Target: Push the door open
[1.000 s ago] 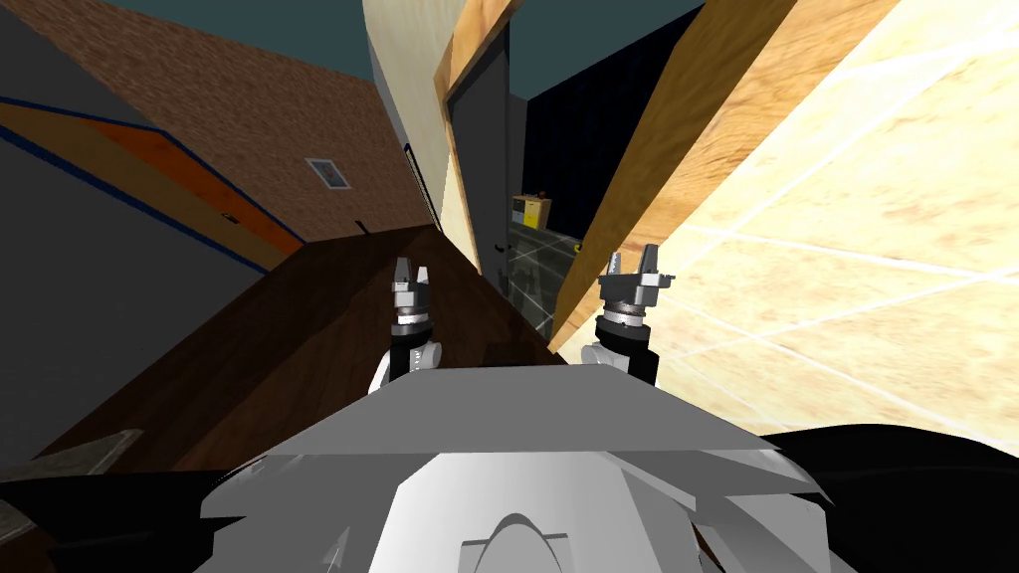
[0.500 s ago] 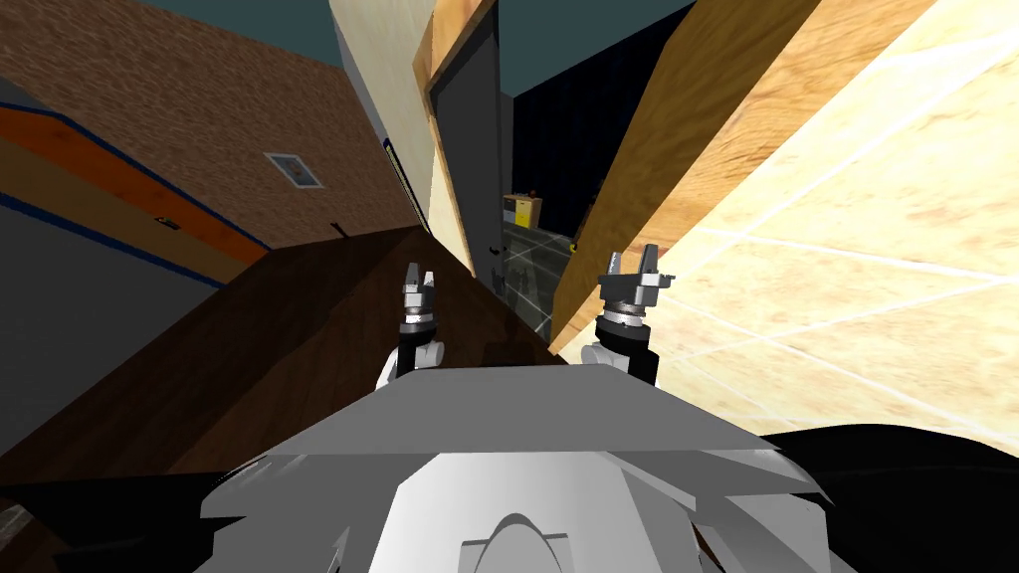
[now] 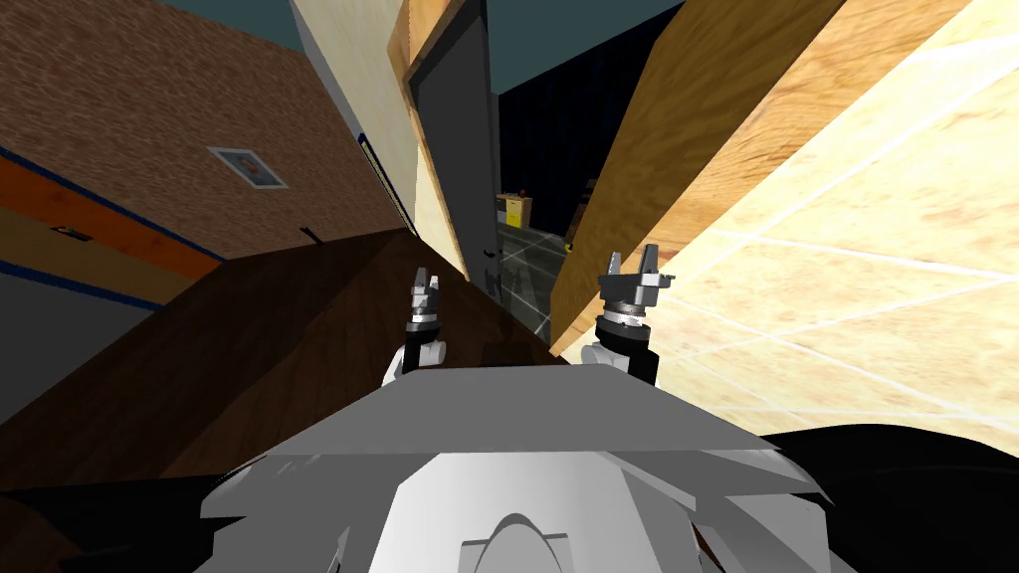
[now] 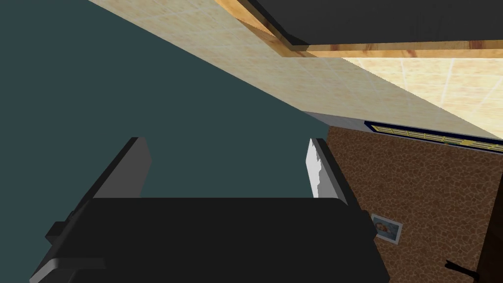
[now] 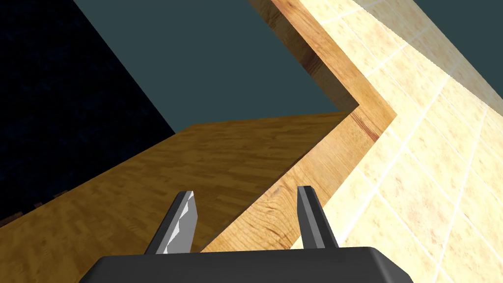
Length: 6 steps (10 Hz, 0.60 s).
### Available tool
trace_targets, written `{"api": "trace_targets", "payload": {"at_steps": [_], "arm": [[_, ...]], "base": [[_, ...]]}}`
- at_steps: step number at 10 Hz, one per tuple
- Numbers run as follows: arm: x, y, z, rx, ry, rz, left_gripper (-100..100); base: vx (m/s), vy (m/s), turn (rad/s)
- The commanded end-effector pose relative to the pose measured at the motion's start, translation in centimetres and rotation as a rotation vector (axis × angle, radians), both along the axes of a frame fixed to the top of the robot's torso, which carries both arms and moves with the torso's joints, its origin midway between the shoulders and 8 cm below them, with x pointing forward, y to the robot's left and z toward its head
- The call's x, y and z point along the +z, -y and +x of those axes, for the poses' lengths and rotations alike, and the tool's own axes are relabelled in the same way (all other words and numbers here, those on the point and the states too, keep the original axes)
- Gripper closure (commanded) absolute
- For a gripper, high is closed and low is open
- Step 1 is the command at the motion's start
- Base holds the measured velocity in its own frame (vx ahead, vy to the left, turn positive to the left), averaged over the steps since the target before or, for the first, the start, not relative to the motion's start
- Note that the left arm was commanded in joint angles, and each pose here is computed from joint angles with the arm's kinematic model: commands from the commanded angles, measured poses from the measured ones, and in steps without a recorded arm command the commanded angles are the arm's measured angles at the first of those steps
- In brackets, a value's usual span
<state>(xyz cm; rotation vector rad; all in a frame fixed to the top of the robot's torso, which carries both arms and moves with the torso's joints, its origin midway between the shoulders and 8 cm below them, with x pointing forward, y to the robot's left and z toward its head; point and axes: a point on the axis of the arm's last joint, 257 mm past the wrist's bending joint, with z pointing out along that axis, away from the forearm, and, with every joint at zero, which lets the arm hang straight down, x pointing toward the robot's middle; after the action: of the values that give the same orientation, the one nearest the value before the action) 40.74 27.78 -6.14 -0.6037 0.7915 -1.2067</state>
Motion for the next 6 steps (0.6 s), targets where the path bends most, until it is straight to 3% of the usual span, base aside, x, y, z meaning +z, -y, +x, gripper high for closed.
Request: {"api": "trace_targets", "payload": {"at_steps": [1, 6], "arm": [[-1.3, -0.3, 0.6, 0.0, -0.023, -0.002, -100], [-4.3, -0.7, 2.1, 0.001, -0.077, -0.01, -100]], "base": [[0.098, 0.1, -0.222], [0.101, 0.102, -0.154]]}}
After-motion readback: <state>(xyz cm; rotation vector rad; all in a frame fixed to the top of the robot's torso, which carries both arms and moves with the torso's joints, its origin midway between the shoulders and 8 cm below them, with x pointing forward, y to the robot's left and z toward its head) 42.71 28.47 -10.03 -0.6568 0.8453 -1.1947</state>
